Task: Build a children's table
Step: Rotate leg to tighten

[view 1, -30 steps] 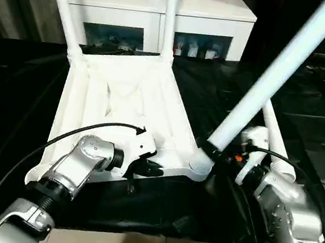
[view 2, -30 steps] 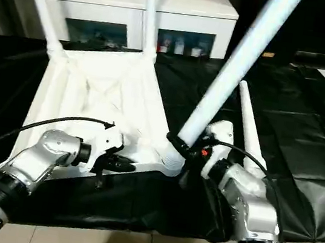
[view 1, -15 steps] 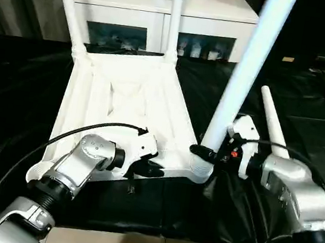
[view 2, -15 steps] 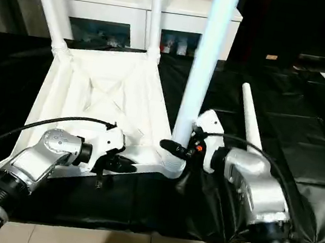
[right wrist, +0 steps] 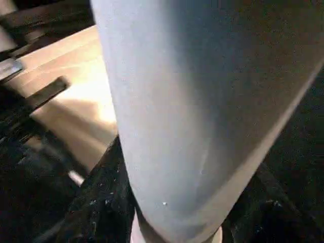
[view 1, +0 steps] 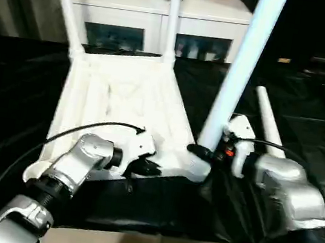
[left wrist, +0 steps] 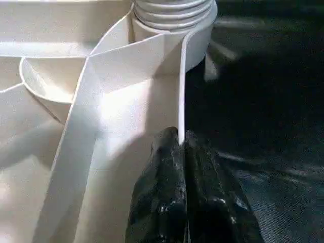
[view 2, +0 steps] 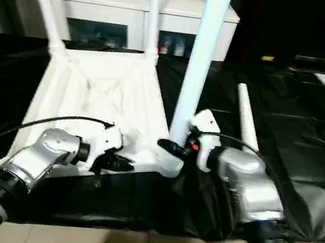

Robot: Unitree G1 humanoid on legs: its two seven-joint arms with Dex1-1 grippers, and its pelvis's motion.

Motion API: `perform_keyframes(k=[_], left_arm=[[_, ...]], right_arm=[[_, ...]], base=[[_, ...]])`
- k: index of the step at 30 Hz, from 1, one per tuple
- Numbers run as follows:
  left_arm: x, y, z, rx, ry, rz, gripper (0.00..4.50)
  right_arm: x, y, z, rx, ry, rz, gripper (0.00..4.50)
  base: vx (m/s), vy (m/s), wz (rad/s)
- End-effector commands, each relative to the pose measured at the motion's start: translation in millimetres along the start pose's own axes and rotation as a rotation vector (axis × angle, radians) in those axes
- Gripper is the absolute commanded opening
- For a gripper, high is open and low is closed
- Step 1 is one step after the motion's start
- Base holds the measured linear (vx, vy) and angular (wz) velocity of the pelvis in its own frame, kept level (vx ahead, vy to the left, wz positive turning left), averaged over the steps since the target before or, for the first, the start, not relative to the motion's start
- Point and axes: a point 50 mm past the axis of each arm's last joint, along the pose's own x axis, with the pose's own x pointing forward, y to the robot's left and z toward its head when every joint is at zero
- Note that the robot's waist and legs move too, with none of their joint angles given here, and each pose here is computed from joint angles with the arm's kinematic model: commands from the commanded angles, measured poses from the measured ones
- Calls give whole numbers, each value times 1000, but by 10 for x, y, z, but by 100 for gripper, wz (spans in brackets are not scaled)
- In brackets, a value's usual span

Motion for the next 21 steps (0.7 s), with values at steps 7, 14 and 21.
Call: perform_keyframes(k=[7,14,21], left_arm=[[103,201,176,-130,32,333,0],[473,116,565,-174,-14,407,0],[511,115,645,-184,-43,415,0]], right_arm=[[279,-94,-545,179,255,-380,184],[545,-90,-467,280,249,-552,184],[652,-73,-404,329,244,-581,184]], base=[[-45,-30,1],[2,16,-8],[0,0,0]])
